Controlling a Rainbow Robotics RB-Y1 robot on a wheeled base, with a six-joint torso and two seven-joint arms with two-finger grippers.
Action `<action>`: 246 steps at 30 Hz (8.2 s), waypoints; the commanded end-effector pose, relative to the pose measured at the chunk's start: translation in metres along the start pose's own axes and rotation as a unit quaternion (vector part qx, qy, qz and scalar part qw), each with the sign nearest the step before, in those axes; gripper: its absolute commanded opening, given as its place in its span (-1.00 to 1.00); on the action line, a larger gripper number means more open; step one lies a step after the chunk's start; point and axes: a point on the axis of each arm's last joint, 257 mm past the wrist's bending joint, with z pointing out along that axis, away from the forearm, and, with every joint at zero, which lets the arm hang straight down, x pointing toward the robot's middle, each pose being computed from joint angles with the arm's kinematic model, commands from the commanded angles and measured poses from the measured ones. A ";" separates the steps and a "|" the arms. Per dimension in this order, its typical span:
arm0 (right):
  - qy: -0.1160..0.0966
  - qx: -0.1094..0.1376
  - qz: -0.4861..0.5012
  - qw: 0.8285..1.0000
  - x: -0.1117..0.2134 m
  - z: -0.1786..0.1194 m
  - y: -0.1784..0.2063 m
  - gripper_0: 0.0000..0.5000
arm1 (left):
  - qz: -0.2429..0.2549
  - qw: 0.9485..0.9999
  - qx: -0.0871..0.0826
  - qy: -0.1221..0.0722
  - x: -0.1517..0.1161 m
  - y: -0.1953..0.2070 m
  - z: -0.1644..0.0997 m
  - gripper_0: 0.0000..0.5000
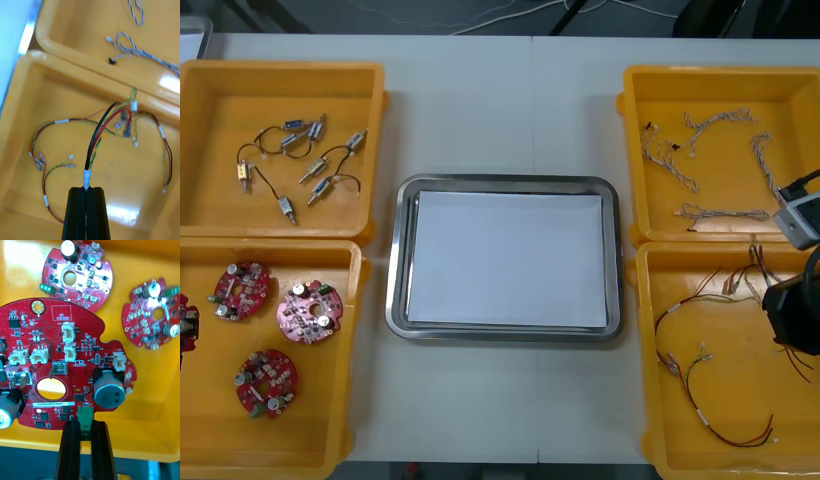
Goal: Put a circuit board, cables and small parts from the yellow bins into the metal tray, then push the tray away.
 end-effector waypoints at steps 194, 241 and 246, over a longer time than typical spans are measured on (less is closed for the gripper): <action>-0.027 -0.075 -0.342 0.936 -0.065 -0.002 0.092 -1.00 | 0.098 0.991 0.049 -0.083 -0.176 -0.179 -0.035 1.00; 0.046 -0.103 -0.585 0.803 -0.089 0.108 0.229 -1.00 | -0.001 0.998 -0.031 -0.056 -0.219 -0.043 -0.011 1.00; 0.049 -0.108 -0.579 0.807 -0.089 0.123 0.234 -1.00 | -0.008 0.998 -0.026 -0.062 -0.226 -0.042 -0.005 1.00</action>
